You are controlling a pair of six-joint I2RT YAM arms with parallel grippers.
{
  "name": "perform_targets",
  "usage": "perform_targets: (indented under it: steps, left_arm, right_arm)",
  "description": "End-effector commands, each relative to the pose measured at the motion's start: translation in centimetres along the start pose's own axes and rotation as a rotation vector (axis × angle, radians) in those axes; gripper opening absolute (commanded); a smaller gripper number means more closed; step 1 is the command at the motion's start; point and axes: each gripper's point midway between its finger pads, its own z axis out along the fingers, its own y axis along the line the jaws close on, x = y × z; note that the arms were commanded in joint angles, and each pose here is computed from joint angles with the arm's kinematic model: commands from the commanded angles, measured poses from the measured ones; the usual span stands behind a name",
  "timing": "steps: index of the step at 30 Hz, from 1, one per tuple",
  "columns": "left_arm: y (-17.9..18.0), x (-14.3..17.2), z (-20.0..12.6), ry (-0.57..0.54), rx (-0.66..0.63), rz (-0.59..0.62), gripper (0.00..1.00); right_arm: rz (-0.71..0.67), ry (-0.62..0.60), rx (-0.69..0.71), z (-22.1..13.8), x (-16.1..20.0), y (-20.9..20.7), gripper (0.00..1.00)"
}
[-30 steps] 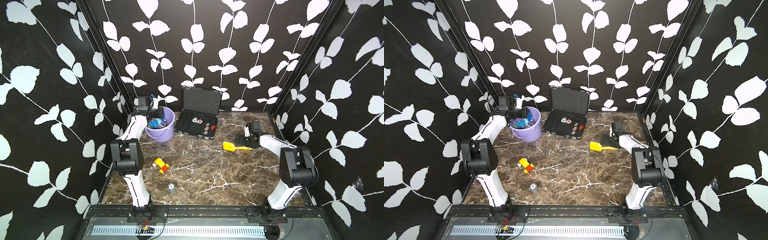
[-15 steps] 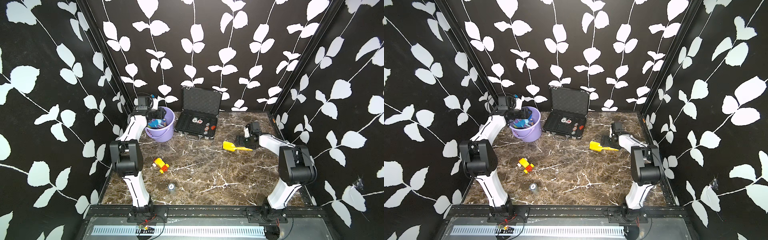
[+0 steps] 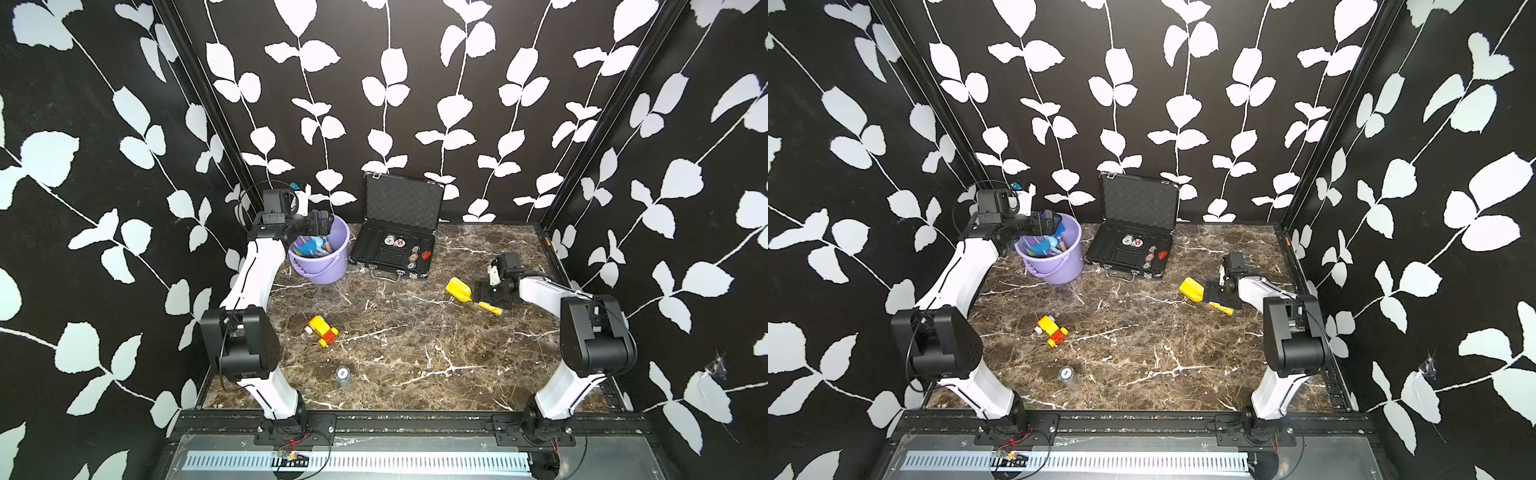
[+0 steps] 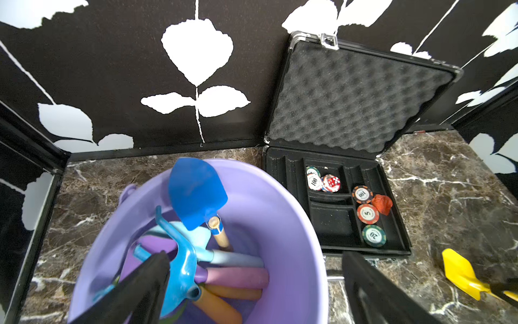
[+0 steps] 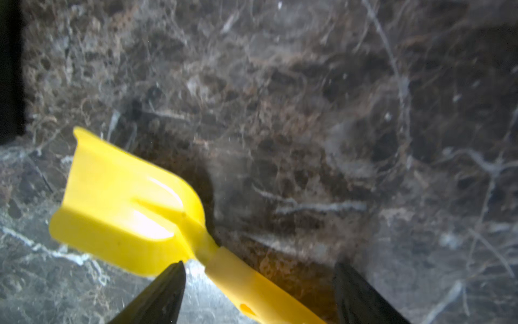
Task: Organize the gardening tools
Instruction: Pick up the gardening tool from the center of the board.
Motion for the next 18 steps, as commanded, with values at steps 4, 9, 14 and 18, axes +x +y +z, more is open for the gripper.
perform_targets:
  steps: [4,9,14,18]
  left_arm:
    - [-2.2,-0.3,-3.5,-0.068,0.070,-0.073,0.99]
    - [-3.9,0.1,-5.2,-0.133,0.141,-0.130,0.99]
    - [-5.3,0.5,-7.0,-0.188,0.187,-0.171,0.99]
    - [-7.0,1.9,-7.4,-0.197,0.212,-0.173,0.99]
  right_arm:
    - [0.001,-0.009,-0.060,-1.6,1.9,0.9,0.79]
    - [-0.028,-0.005,-0.065,-2.4,3.3,1.6,0.76]
    - [-0.074,0.022,-0.008,-2.3,4.5,1.6,0.71]
    - [-0.108,0.038,0.013,-1.8,5.0,2.1,0.66]
